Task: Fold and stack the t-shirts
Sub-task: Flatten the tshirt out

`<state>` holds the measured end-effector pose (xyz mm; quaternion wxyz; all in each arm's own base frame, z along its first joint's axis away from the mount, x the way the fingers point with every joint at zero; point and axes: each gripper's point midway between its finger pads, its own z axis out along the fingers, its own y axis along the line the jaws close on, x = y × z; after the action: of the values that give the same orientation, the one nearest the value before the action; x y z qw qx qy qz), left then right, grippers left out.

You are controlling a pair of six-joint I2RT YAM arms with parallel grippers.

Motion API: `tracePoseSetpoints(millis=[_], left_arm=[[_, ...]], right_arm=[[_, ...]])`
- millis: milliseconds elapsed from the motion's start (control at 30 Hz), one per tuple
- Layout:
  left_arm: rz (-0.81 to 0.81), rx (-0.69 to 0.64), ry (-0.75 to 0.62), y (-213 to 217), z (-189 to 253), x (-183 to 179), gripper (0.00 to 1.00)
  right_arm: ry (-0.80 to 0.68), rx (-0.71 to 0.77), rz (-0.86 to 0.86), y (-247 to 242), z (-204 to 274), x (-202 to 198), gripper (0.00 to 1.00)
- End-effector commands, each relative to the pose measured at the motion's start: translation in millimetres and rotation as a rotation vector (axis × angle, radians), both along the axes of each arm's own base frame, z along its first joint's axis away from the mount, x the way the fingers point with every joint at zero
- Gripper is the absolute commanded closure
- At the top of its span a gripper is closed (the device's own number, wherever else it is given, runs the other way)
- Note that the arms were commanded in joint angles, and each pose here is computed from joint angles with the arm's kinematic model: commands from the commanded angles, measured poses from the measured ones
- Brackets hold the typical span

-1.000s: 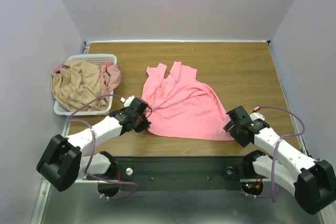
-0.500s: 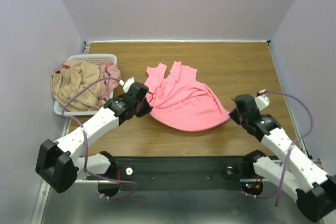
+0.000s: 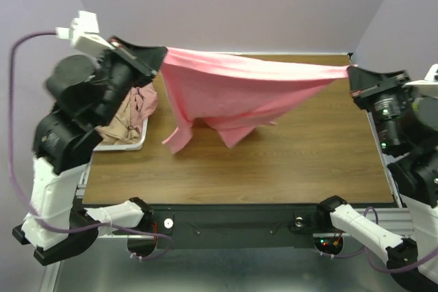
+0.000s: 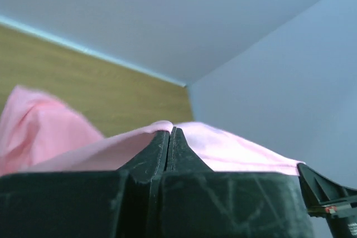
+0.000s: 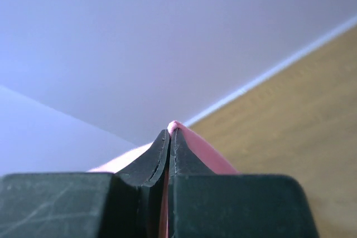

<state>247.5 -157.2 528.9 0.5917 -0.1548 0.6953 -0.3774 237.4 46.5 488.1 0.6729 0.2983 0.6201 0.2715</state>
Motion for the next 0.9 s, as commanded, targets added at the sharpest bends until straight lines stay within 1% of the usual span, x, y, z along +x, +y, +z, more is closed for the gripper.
tracePoseSetpoints(millis=[0, 67, 133, 233, 333, 400, 467, 500, 533, 567, 600, 633, 667, 700, 733, 767, 800, 833, 867], left_arm=[[-0.047, 0.004, -0.145, 16, 54, -32, 1.0], [-0.047, -0.024, -0.193, 23, 74, -43, 1.0], [-0.043, -0.032, -0.209, 28, 81, -48, 1.0], [-0.033, -0.049, -0.252, 36, 95, -56, 1.0], [-0.007, -0.044, -0.259, 36, 97, -49, 1.0], [0.013, -0.028, -0.248, 33, 93, -38, 1.0], [0.05, 0.014, -0.215, 24, 83, -14, 1.0], [0.066, 0.038, -0.186, 14, 74, 4, 1.0], [0.092, 0.051, -0.167, 12, 69, 16, 1.0], [0.122, 0.072, -0.175, 16, 72, 25, 1.0], [0.141, 0.107, -0.142, 7, 60, 50, 1.0], [0.14, 0.117, -0.132, 5, 57, 63, 1.0], [0.189, 0.113, -0.152, 23, 67, 77, 1.0], [0.192, 0.138, -0.125, 17, 55, 106, 1.0], [0.207, 0.144, -0.128, 21, 55, 120, 1.0], [0.201, 0.151, -0.145, 24, 57, 133, 1.0], [0.24, 0.148, -0.172, 44, 66, 146, 1.0], [0.239, 0.149, -0.159, 47, 57, 173, 1.0], [0.19, 0.147, -0.174, 45, 59, 179, 1.0]], right_arm=[[-0.175, -0.03, 0.046, -3, 71, -24, 1.0], [-0.226, -0.035, 0.082, 1, 94, -33, 0.99], [-0.268, -0.034, 0.117, 4, 112, -40, 1.0], [-0.301, -0.037, 0.128, 4, 125, -47, 0.99], [-0.292, -0.043, 0.064, -4, 129, -39, 1.0], [-0.253, -0.071, 0.024, -4, 122, -20, 1.0], [-0.216, -0.101, -0.017, -4, 116, -2, 1.0], [-0.176, -0.123, -0.03, 2, 107, 19, 1.0], [-0.161, -0.134, -0.044, 4, 104, 30, 1.0], [-0.142, -0.157, -0.076, 3, 101, 41, 1.0], [-0.089, -0.19, -0.091, 13, 86, 70, 1.0], [-0.101, -0.188, -0.123, 11, 94, 78, 1.0], [-0.083, -0.213, -0.145, 14, 91, 94, 1.0], [-0.082, -0.221, -0.168, 14, 93, 104, 1.0], [-0.105, -0.22, -0.186, 17, 100, 114, 1.0], [-0.099, -0.225, -0.226, 18, 103, 136, 1.0], [-0.113, -0.238, -0.238, 18, 109, 144, 0.99], [-0.126, -0.246, -0.24, 21, 113, 156, 1.0], [-0.127, -0.259, -0.236, 25, 110, 179, 0.99]])
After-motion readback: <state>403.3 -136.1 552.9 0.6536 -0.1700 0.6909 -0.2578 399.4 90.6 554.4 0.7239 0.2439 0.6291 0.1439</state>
